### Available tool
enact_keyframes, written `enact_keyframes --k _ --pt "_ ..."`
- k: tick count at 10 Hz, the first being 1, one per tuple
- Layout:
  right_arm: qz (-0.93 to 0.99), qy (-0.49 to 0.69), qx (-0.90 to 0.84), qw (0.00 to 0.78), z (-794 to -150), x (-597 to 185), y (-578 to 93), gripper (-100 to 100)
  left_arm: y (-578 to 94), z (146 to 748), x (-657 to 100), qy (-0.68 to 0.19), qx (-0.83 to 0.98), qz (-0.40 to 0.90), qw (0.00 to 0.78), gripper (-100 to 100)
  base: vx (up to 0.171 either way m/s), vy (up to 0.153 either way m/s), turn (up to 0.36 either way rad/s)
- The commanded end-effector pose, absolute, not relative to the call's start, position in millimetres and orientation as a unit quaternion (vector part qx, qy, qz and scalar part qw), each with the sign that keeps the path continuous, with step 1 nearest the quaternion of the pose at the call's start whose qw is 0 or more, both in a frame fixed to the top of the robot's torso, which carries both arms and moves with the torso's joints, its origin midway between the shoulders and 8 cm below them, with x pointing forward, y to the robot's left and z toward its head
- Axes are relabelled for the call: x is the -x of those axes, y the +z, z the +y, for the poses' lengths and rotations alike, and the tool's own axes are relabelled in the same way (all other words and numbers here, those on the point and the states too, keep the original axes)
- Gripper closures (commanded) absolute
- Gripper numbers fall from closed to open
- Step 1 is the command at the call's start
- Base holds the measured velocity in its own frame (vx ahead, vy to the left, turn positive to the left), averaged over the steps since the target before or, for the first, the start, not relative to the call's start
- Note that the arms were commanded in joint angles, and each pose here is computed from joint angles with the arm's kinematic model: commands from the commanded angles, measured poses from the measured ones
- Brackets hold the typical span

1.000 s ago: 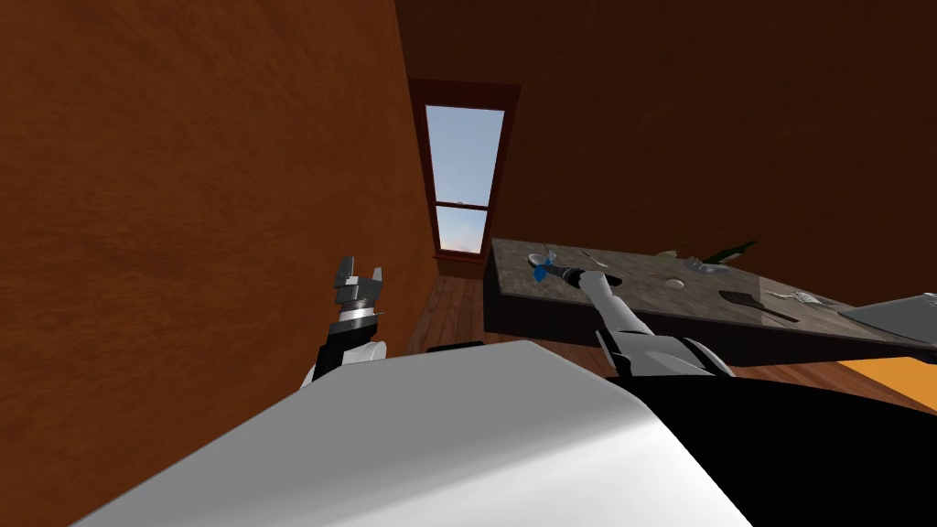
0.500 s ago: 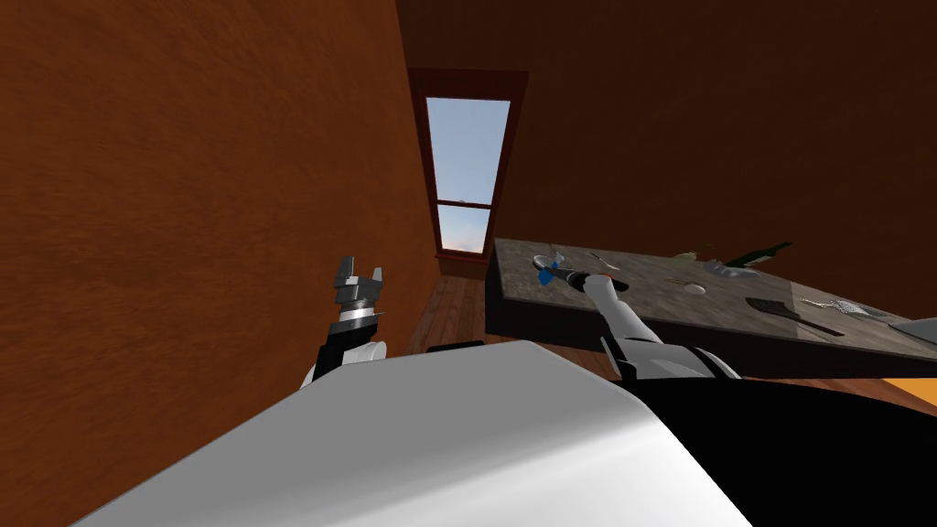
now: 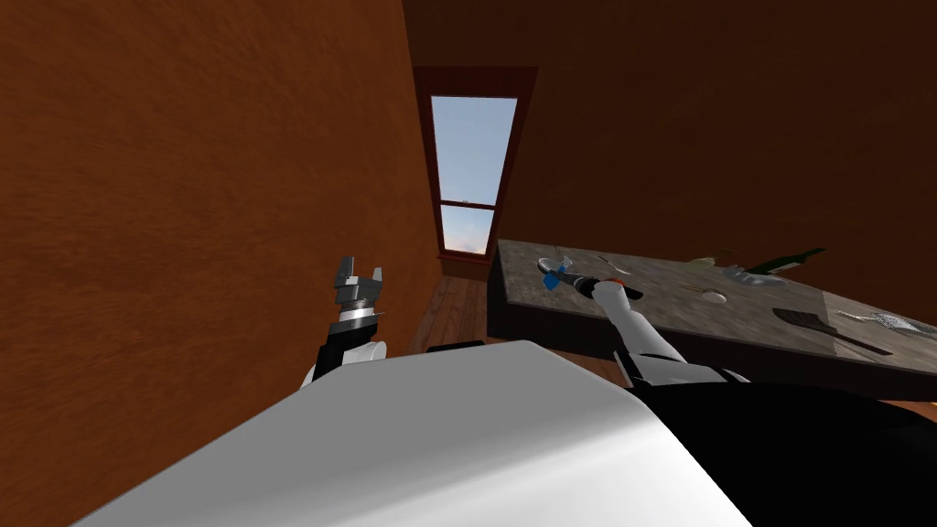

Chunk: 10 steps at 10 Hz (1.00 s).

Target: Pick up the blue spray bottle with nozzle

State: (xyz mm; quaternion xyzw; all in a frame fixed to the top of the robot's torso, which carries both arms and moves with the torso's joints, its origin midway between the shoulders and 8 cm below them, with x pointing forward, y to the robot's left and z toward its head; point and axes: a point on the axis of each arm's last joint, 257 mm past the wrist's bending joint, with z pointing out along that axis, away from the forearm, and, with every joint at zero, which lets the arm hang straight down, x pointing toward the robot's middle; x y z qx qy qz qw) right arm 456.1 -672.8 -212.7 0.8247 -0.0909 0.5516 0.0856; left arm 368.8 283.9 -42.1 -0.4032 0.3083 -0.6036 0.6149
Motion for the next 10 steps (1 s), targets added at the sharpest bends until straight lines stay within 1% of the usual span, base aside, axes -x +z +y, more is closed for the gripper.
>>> enact_keyframes --k 1,2,4,5,7,8,9,10 --pt "-0.096 0.557 -0.82 0.087 -678 -443 -209 -100 -42 284 -369 -0.604 0.403 0.308 0.615 0 0.055 0.003 0.074" --pt "-0.098 0.548 -0.826 0.09 -681 -434 -218 -100 -42 284 -369 -0.604 0.403 0.308 0.615 0 0.047 -0.001 0.036" --pt "-0.104 0.56 -0.817 0.093 -688 -416 -205 -100 -42 284 -369 -0.604 0.403 0.308 0.615 0 0.068 -0.002 0.106" --pt "-0.106 0.548 -0.824 0.098 -692 -403 -216 -100 -42 284 -369 -0.604 0.403 0.308 0.615 0 0.064 -0.004 0.031" --pt "-0.11 0.556 -0.817 0.104 -698 -382 -203 -100 -42 284 -369 -0.604 0.403 0.308 0.615 0 0.061 0.0 0.085" --pt "-0.113 0.547 -0.823 0.107 -702 -372 -211 -100 -42 284 -369 -0.604 0.403 0.308 0.615 0 0.059 -0.001 0.048" --pt "-0.114 0.556 -0.816 0.109 -704 -368 -199 -100 -42 284 -369 -0.604 0.403 0.308 0.615 0 0.061 0.002 0.066" --pt "-0.115 0.546 -0.822 0.112 -706 -357 -208 -100 -42 284 -369 -0.604 0.403 0.308 0.615 0 0.046 0.003 0.039"
